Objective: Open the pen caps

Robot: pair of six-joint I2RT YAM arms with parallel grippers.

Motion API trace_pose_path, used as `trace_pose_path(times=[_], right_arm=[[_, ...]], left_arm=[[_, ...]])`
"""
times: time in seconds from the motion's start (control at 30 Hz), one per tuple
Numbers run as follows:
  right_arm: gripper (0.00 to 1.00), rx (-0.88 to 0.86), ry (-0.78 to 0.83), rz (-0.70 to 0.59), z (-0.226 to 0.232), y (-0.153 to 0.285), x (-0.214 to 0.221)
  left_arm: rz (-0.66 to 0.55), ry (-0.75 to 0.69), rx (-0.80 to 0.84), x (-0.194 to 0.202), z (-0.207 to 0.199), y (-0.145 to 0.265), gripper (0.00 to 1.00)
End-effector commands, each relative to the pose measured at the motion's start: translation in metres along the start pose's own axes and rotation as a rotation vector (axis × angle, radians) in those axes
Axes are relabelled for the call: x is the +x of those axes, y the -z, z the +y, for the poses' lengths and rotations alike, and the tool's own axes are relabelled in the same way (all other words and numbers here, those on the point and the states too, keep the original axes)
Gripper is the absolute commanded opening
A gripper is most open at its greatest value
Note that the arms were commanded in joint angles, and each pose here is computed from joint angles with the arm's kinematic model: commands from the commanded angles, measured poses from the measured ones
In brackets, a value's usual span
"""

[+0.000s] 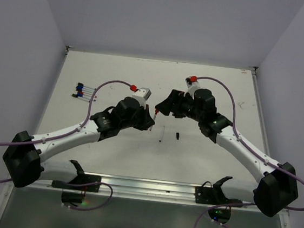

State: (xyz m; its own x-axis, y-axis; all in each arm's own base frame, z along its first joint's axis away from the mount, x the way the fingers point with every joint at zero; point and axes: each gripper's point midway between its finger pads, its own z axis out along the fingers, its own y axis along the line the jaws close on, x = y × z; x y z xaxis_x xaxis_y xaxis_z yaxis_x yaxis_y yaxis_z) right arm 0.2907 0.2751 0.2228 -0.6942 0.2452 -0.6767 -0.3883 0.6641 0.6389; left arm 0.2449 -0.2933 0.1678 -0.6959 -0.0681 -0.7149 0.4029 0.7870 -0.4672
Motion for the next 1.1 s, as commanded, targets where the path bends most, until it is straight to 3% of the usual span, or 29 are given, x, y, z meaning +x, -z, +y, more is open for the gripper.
trace_pose_path(times=[0.0, 0.2, 0.43, 0.6, 0.67, 0.7, 0.73, 0.87, 0.9, 0.93, 1.03, 1.07], right_arm=[[0.77, -0.047, -0.014, -0.023, 0.011, -0.005, -0.004], [0.7, -0.023, -0.023, 0.006, 0.003, -0.014, 0.008], [0.49, -0.031, -0.031, 0.017, 0.002, -0.021, 0.013], [0.42, -0.029, -0.034, 0.017, 0.0, -0.023, 0.014], [0.29, -0.03, -0.034, 0.018, 0.0, -0.023, 0.015], [0.19, -0.03, -0.033, 0.023, 0.0, -0.024, 0.016], [0.0, -0.029, -0.034, 0.023, -0.001, -0.024, 0.016], [0.0, -0.031, -0.044, 0.025, -0.001, -0.022, 0.019], [0.0, -0.029, -0.046, 0.02, 0.0, -0.02, 0.018], [0.0, -0.022, -0.051, 0.021, -0.003, -0.02, 0.019], [0.0, -0.024, -0.065, 0.018, 0.0, -0.016, 0.019], [0.0, -0.026, -0.077, 0.018, 0.001, -0.016, 0.019]], left_arm=[[-0.092, 0.003, 0.033, -0.029, -0.02, 0.003, 0.0], [-0.093, 0.002, 0.053, -0.028, -0.031, 0.005, 0.0], [-0.087, -0.001, 0.06, -0.024, -0.038, 0.004, 0.0], [-0.086, -0.008, 0.07, -0.025, -0.042, 0.004, 0.0], [-0.08, -0.014, 0.07, -0.023, -0.043, 0.002, 0.0], [-0.08, -0.012, 0.07, -0.023, -0.043, 0.002, 0.0], [-0.073, -0.016, 0.069, -0.021, -0.043, 0.001, 0.0], [-0.072, -0.032, 0.056, -0.018, -0.039, 0.001, 0.0], [-0.077, -0.035, 0.051, -0.019, -0.038, 0.003, 0.06], [-0.076, -0.039, 0.039, -0.017, -0.034, 0.003, 0.24], [-0.093, -0.044, 0.012, -0.019, -0.028, 0.006, 0.41], [-0.099, -0.044, 0.008, -0.02, -0.027, 0.006, 0.42]])
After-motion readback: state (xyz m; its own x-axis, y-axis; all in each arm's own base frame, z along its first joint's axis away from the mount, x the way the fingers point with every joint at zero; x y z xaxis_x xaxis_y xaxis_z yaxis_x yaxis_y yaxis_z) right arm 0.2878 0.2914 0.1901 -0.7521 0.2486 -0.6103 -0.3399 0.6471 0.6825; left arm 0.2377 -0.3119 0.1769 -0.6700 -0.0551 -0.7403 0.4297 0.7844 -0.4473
